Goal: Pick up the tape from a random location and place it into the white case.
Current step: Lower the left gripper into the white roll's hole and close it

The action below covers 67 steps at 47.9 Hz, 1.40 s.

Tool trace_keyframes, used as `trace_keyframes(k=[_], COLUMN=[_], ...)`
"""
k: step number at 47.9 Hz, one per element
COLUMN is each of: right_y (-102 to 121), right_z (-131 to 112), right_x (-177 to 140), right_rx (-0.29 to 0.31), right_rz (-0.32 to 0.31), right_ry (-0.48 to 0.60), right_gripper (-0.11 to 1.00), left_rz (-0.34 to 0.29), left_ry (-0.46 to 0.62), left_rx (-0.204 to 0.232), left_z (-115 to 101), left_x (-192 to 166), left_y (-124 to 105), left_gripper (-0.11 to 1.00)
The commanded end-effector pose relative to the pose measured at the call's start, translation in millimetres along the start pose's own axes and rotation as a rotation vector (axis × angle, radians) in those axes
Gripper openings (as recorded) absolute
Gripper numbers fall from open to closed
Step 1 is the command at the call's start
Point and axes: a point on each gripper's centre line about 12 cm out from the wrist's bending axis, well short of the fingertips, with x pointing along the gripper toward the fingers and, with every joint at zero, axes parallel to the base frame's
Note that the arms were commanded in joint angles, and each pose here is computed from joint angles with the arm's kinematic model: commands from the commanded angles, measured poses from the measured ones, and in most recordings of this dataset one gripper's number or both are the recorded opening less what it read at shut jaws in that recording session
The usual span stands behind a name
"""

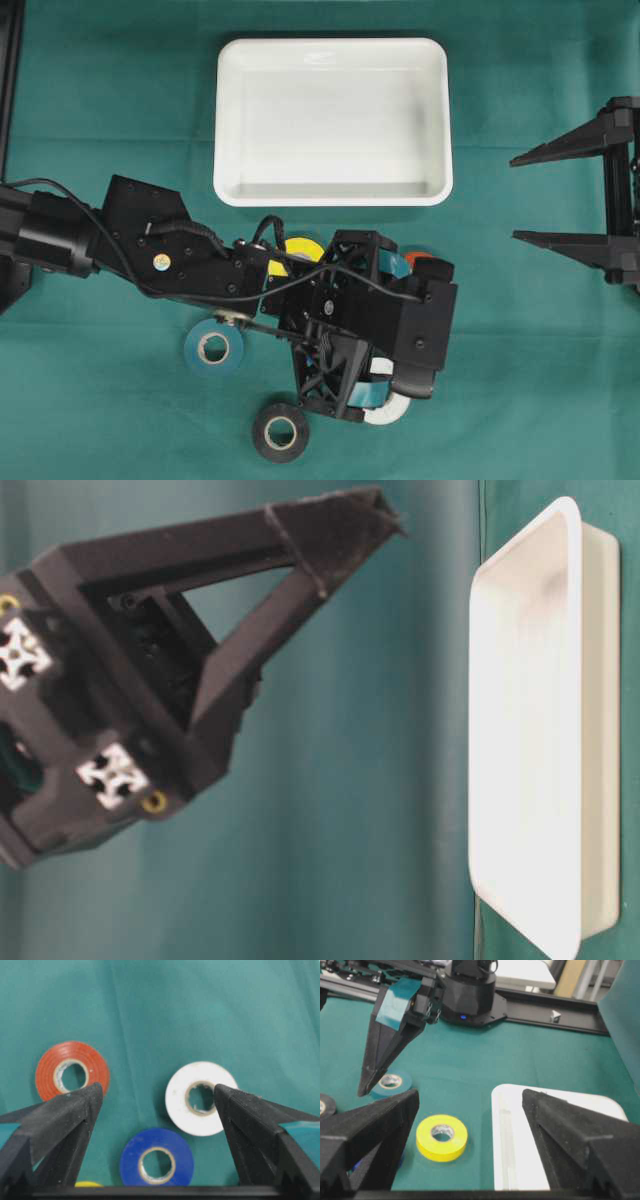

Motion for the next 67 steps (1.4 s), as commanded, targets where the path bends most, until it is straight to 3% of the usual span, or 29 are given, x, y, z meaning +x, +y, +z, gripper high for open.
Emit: trace_keyframes(k=[1, 21, 67], right_y=[-0.2, -0.2, -0.3], right_z=[10.8, 9.5, 2.5], right_x=[2.2, 2.7, 5.4], right_rx=[-0.001, -0.003, -0.006], right_rz=[-0.001, -0.001, -0.001], right_ry=[-0.026, -0.021, 0.018], right_gripper=[0.92, 0.92, 0.92], left_rz=[-0.001, -0.014, -0.017], left_ry=[-0.037, -0.002, 0.156], left_rx=[0.0, 0.006, 0.001], left_z=[4.2, -12.4, -75.3], left_x=[-5.3, 29.5, 126.0], left_y=[-1.3, -10.3, -14.4], left_gripper=[0.99, 0.99, 0.99])
